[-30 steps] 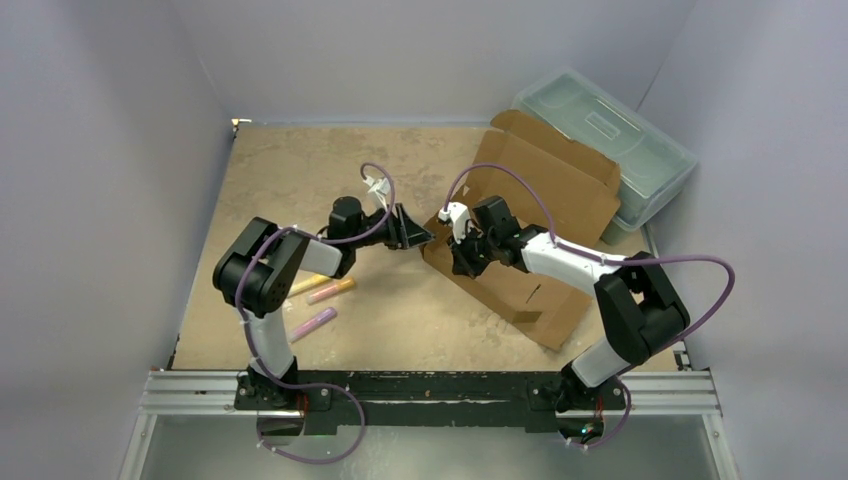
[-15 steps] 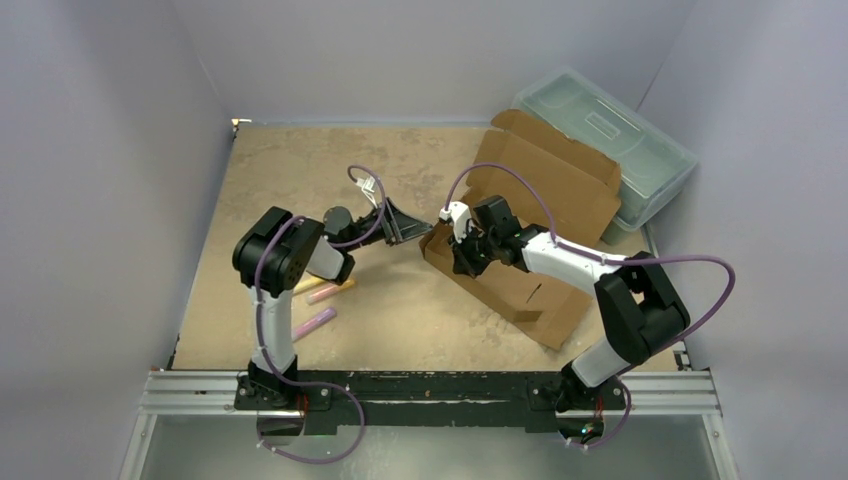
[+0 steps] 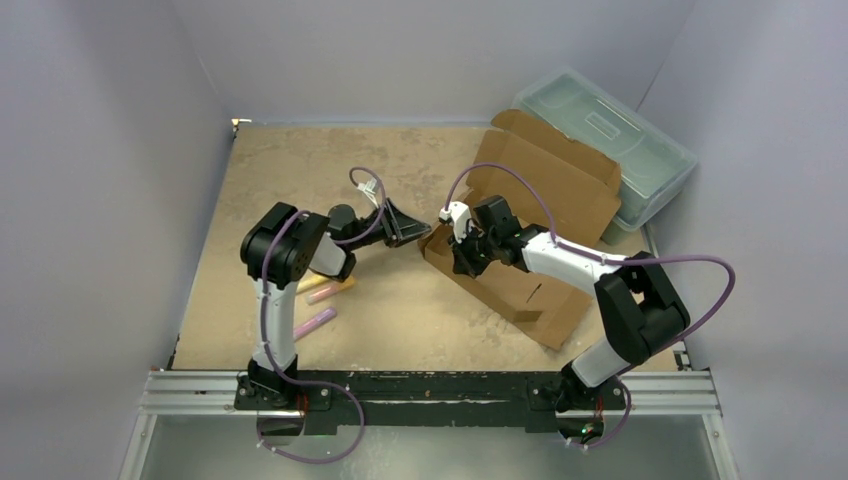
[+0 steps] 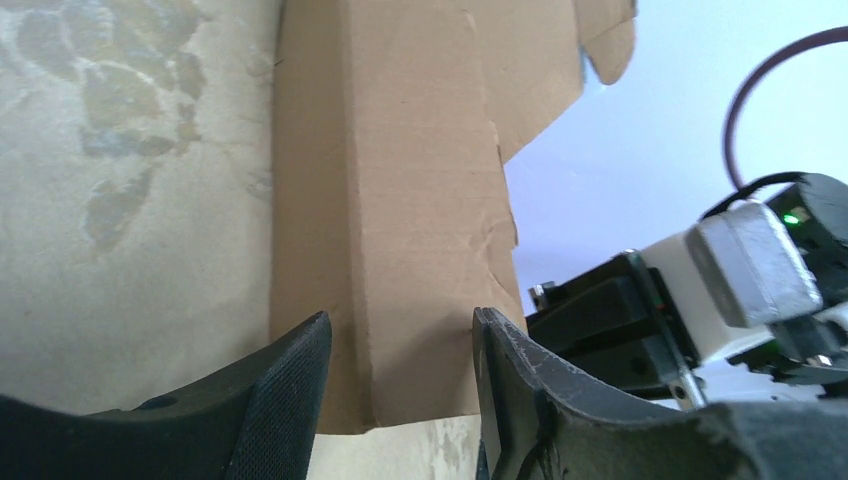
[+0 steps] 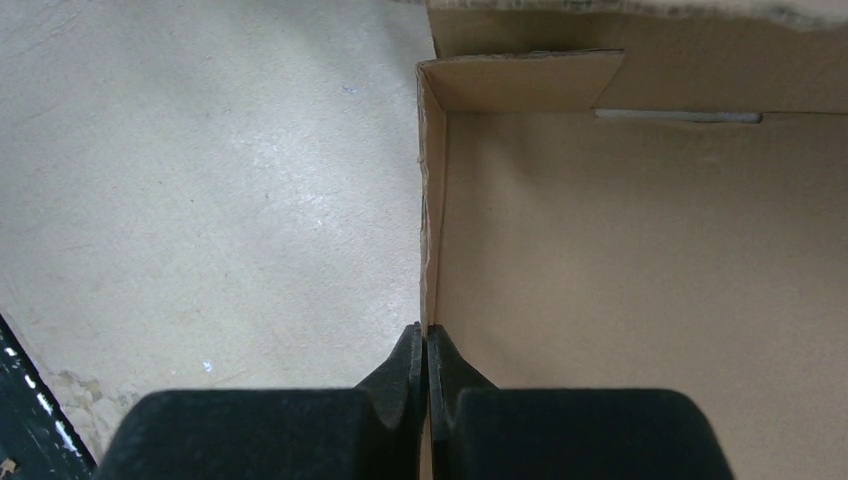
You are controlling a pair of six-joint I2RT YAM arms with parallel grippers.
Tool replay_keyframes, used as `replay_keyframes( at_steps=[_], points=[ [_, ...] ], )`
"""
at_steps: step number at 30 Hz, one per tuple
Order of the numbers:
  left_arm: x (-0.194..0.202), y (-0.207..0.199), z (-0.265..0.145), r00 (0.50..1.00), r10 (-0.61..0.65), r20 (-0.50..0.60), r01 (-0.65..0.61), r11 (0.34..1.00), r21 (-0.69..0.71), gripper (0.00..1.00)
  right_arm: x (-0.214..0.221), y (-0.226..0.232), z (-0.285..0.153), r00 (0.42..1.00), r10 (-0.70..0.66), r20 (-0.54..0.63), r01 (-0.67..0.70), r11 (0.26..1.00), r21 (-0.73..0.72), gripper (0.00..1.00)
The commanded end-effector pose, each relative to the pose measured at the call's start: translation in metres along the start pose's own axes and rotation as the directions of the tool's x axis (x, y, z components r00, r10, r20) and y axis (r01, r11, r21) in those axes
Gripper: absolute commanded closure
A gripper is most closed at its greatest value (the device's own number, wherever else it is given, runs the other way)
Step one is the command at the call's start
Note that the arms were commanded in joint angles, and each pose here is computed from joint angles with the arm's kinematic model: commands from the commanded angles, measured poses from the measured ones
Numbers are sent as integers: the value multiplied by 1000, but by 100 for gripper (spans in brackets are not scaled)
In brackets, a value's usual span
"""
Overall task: Fold the paper box
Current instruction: Fold the paper box at the center of the board.
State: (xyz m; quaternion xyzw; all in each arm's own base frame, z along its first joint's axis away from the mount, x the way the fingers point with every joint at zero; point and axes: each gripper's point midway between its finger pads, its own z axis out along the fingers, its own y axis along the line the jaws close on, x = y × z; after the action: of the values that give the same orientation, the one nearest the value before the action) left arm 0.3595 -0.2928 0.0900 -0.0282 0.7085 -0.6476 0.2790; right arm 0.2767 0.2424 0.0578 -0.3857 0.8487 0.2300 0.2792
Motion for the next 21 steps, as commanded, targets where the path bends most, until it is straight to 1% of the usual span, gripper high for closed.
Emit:
replay_keyframes(
  at_steps=[1, 5, 12, 16, 21],
  points=[
    [-7, 3, 8, 992, 120, -27, -122, 990, -64, 47, -12, -5, 0, 1000, -5, 25, 5, 1000, 6, 100],
    [2, 12, 13, 987, 141, -76, -149, 983, -109, 46, -13, -5, 0, 1000, -8, 26, 8, 1000, 5, 100],
    [6, 11, 17, 986, 141, -91, -150, 984, -99, 46, -15, -9, -2, 999, -21, 30, 20, 999, 28, 97],
    [7, 8, 17, 985, 146, -93, -155, 983, -95, 46, -15, -14, -2, 999, -20, 29, 19, 998, 56, 97],
    [8, 13, 18, 980, 163, -115, -178, 974, -140, 46, -18, -13, -3, 999, -20, 35, 19, 998, 54, 96]
  ],
)
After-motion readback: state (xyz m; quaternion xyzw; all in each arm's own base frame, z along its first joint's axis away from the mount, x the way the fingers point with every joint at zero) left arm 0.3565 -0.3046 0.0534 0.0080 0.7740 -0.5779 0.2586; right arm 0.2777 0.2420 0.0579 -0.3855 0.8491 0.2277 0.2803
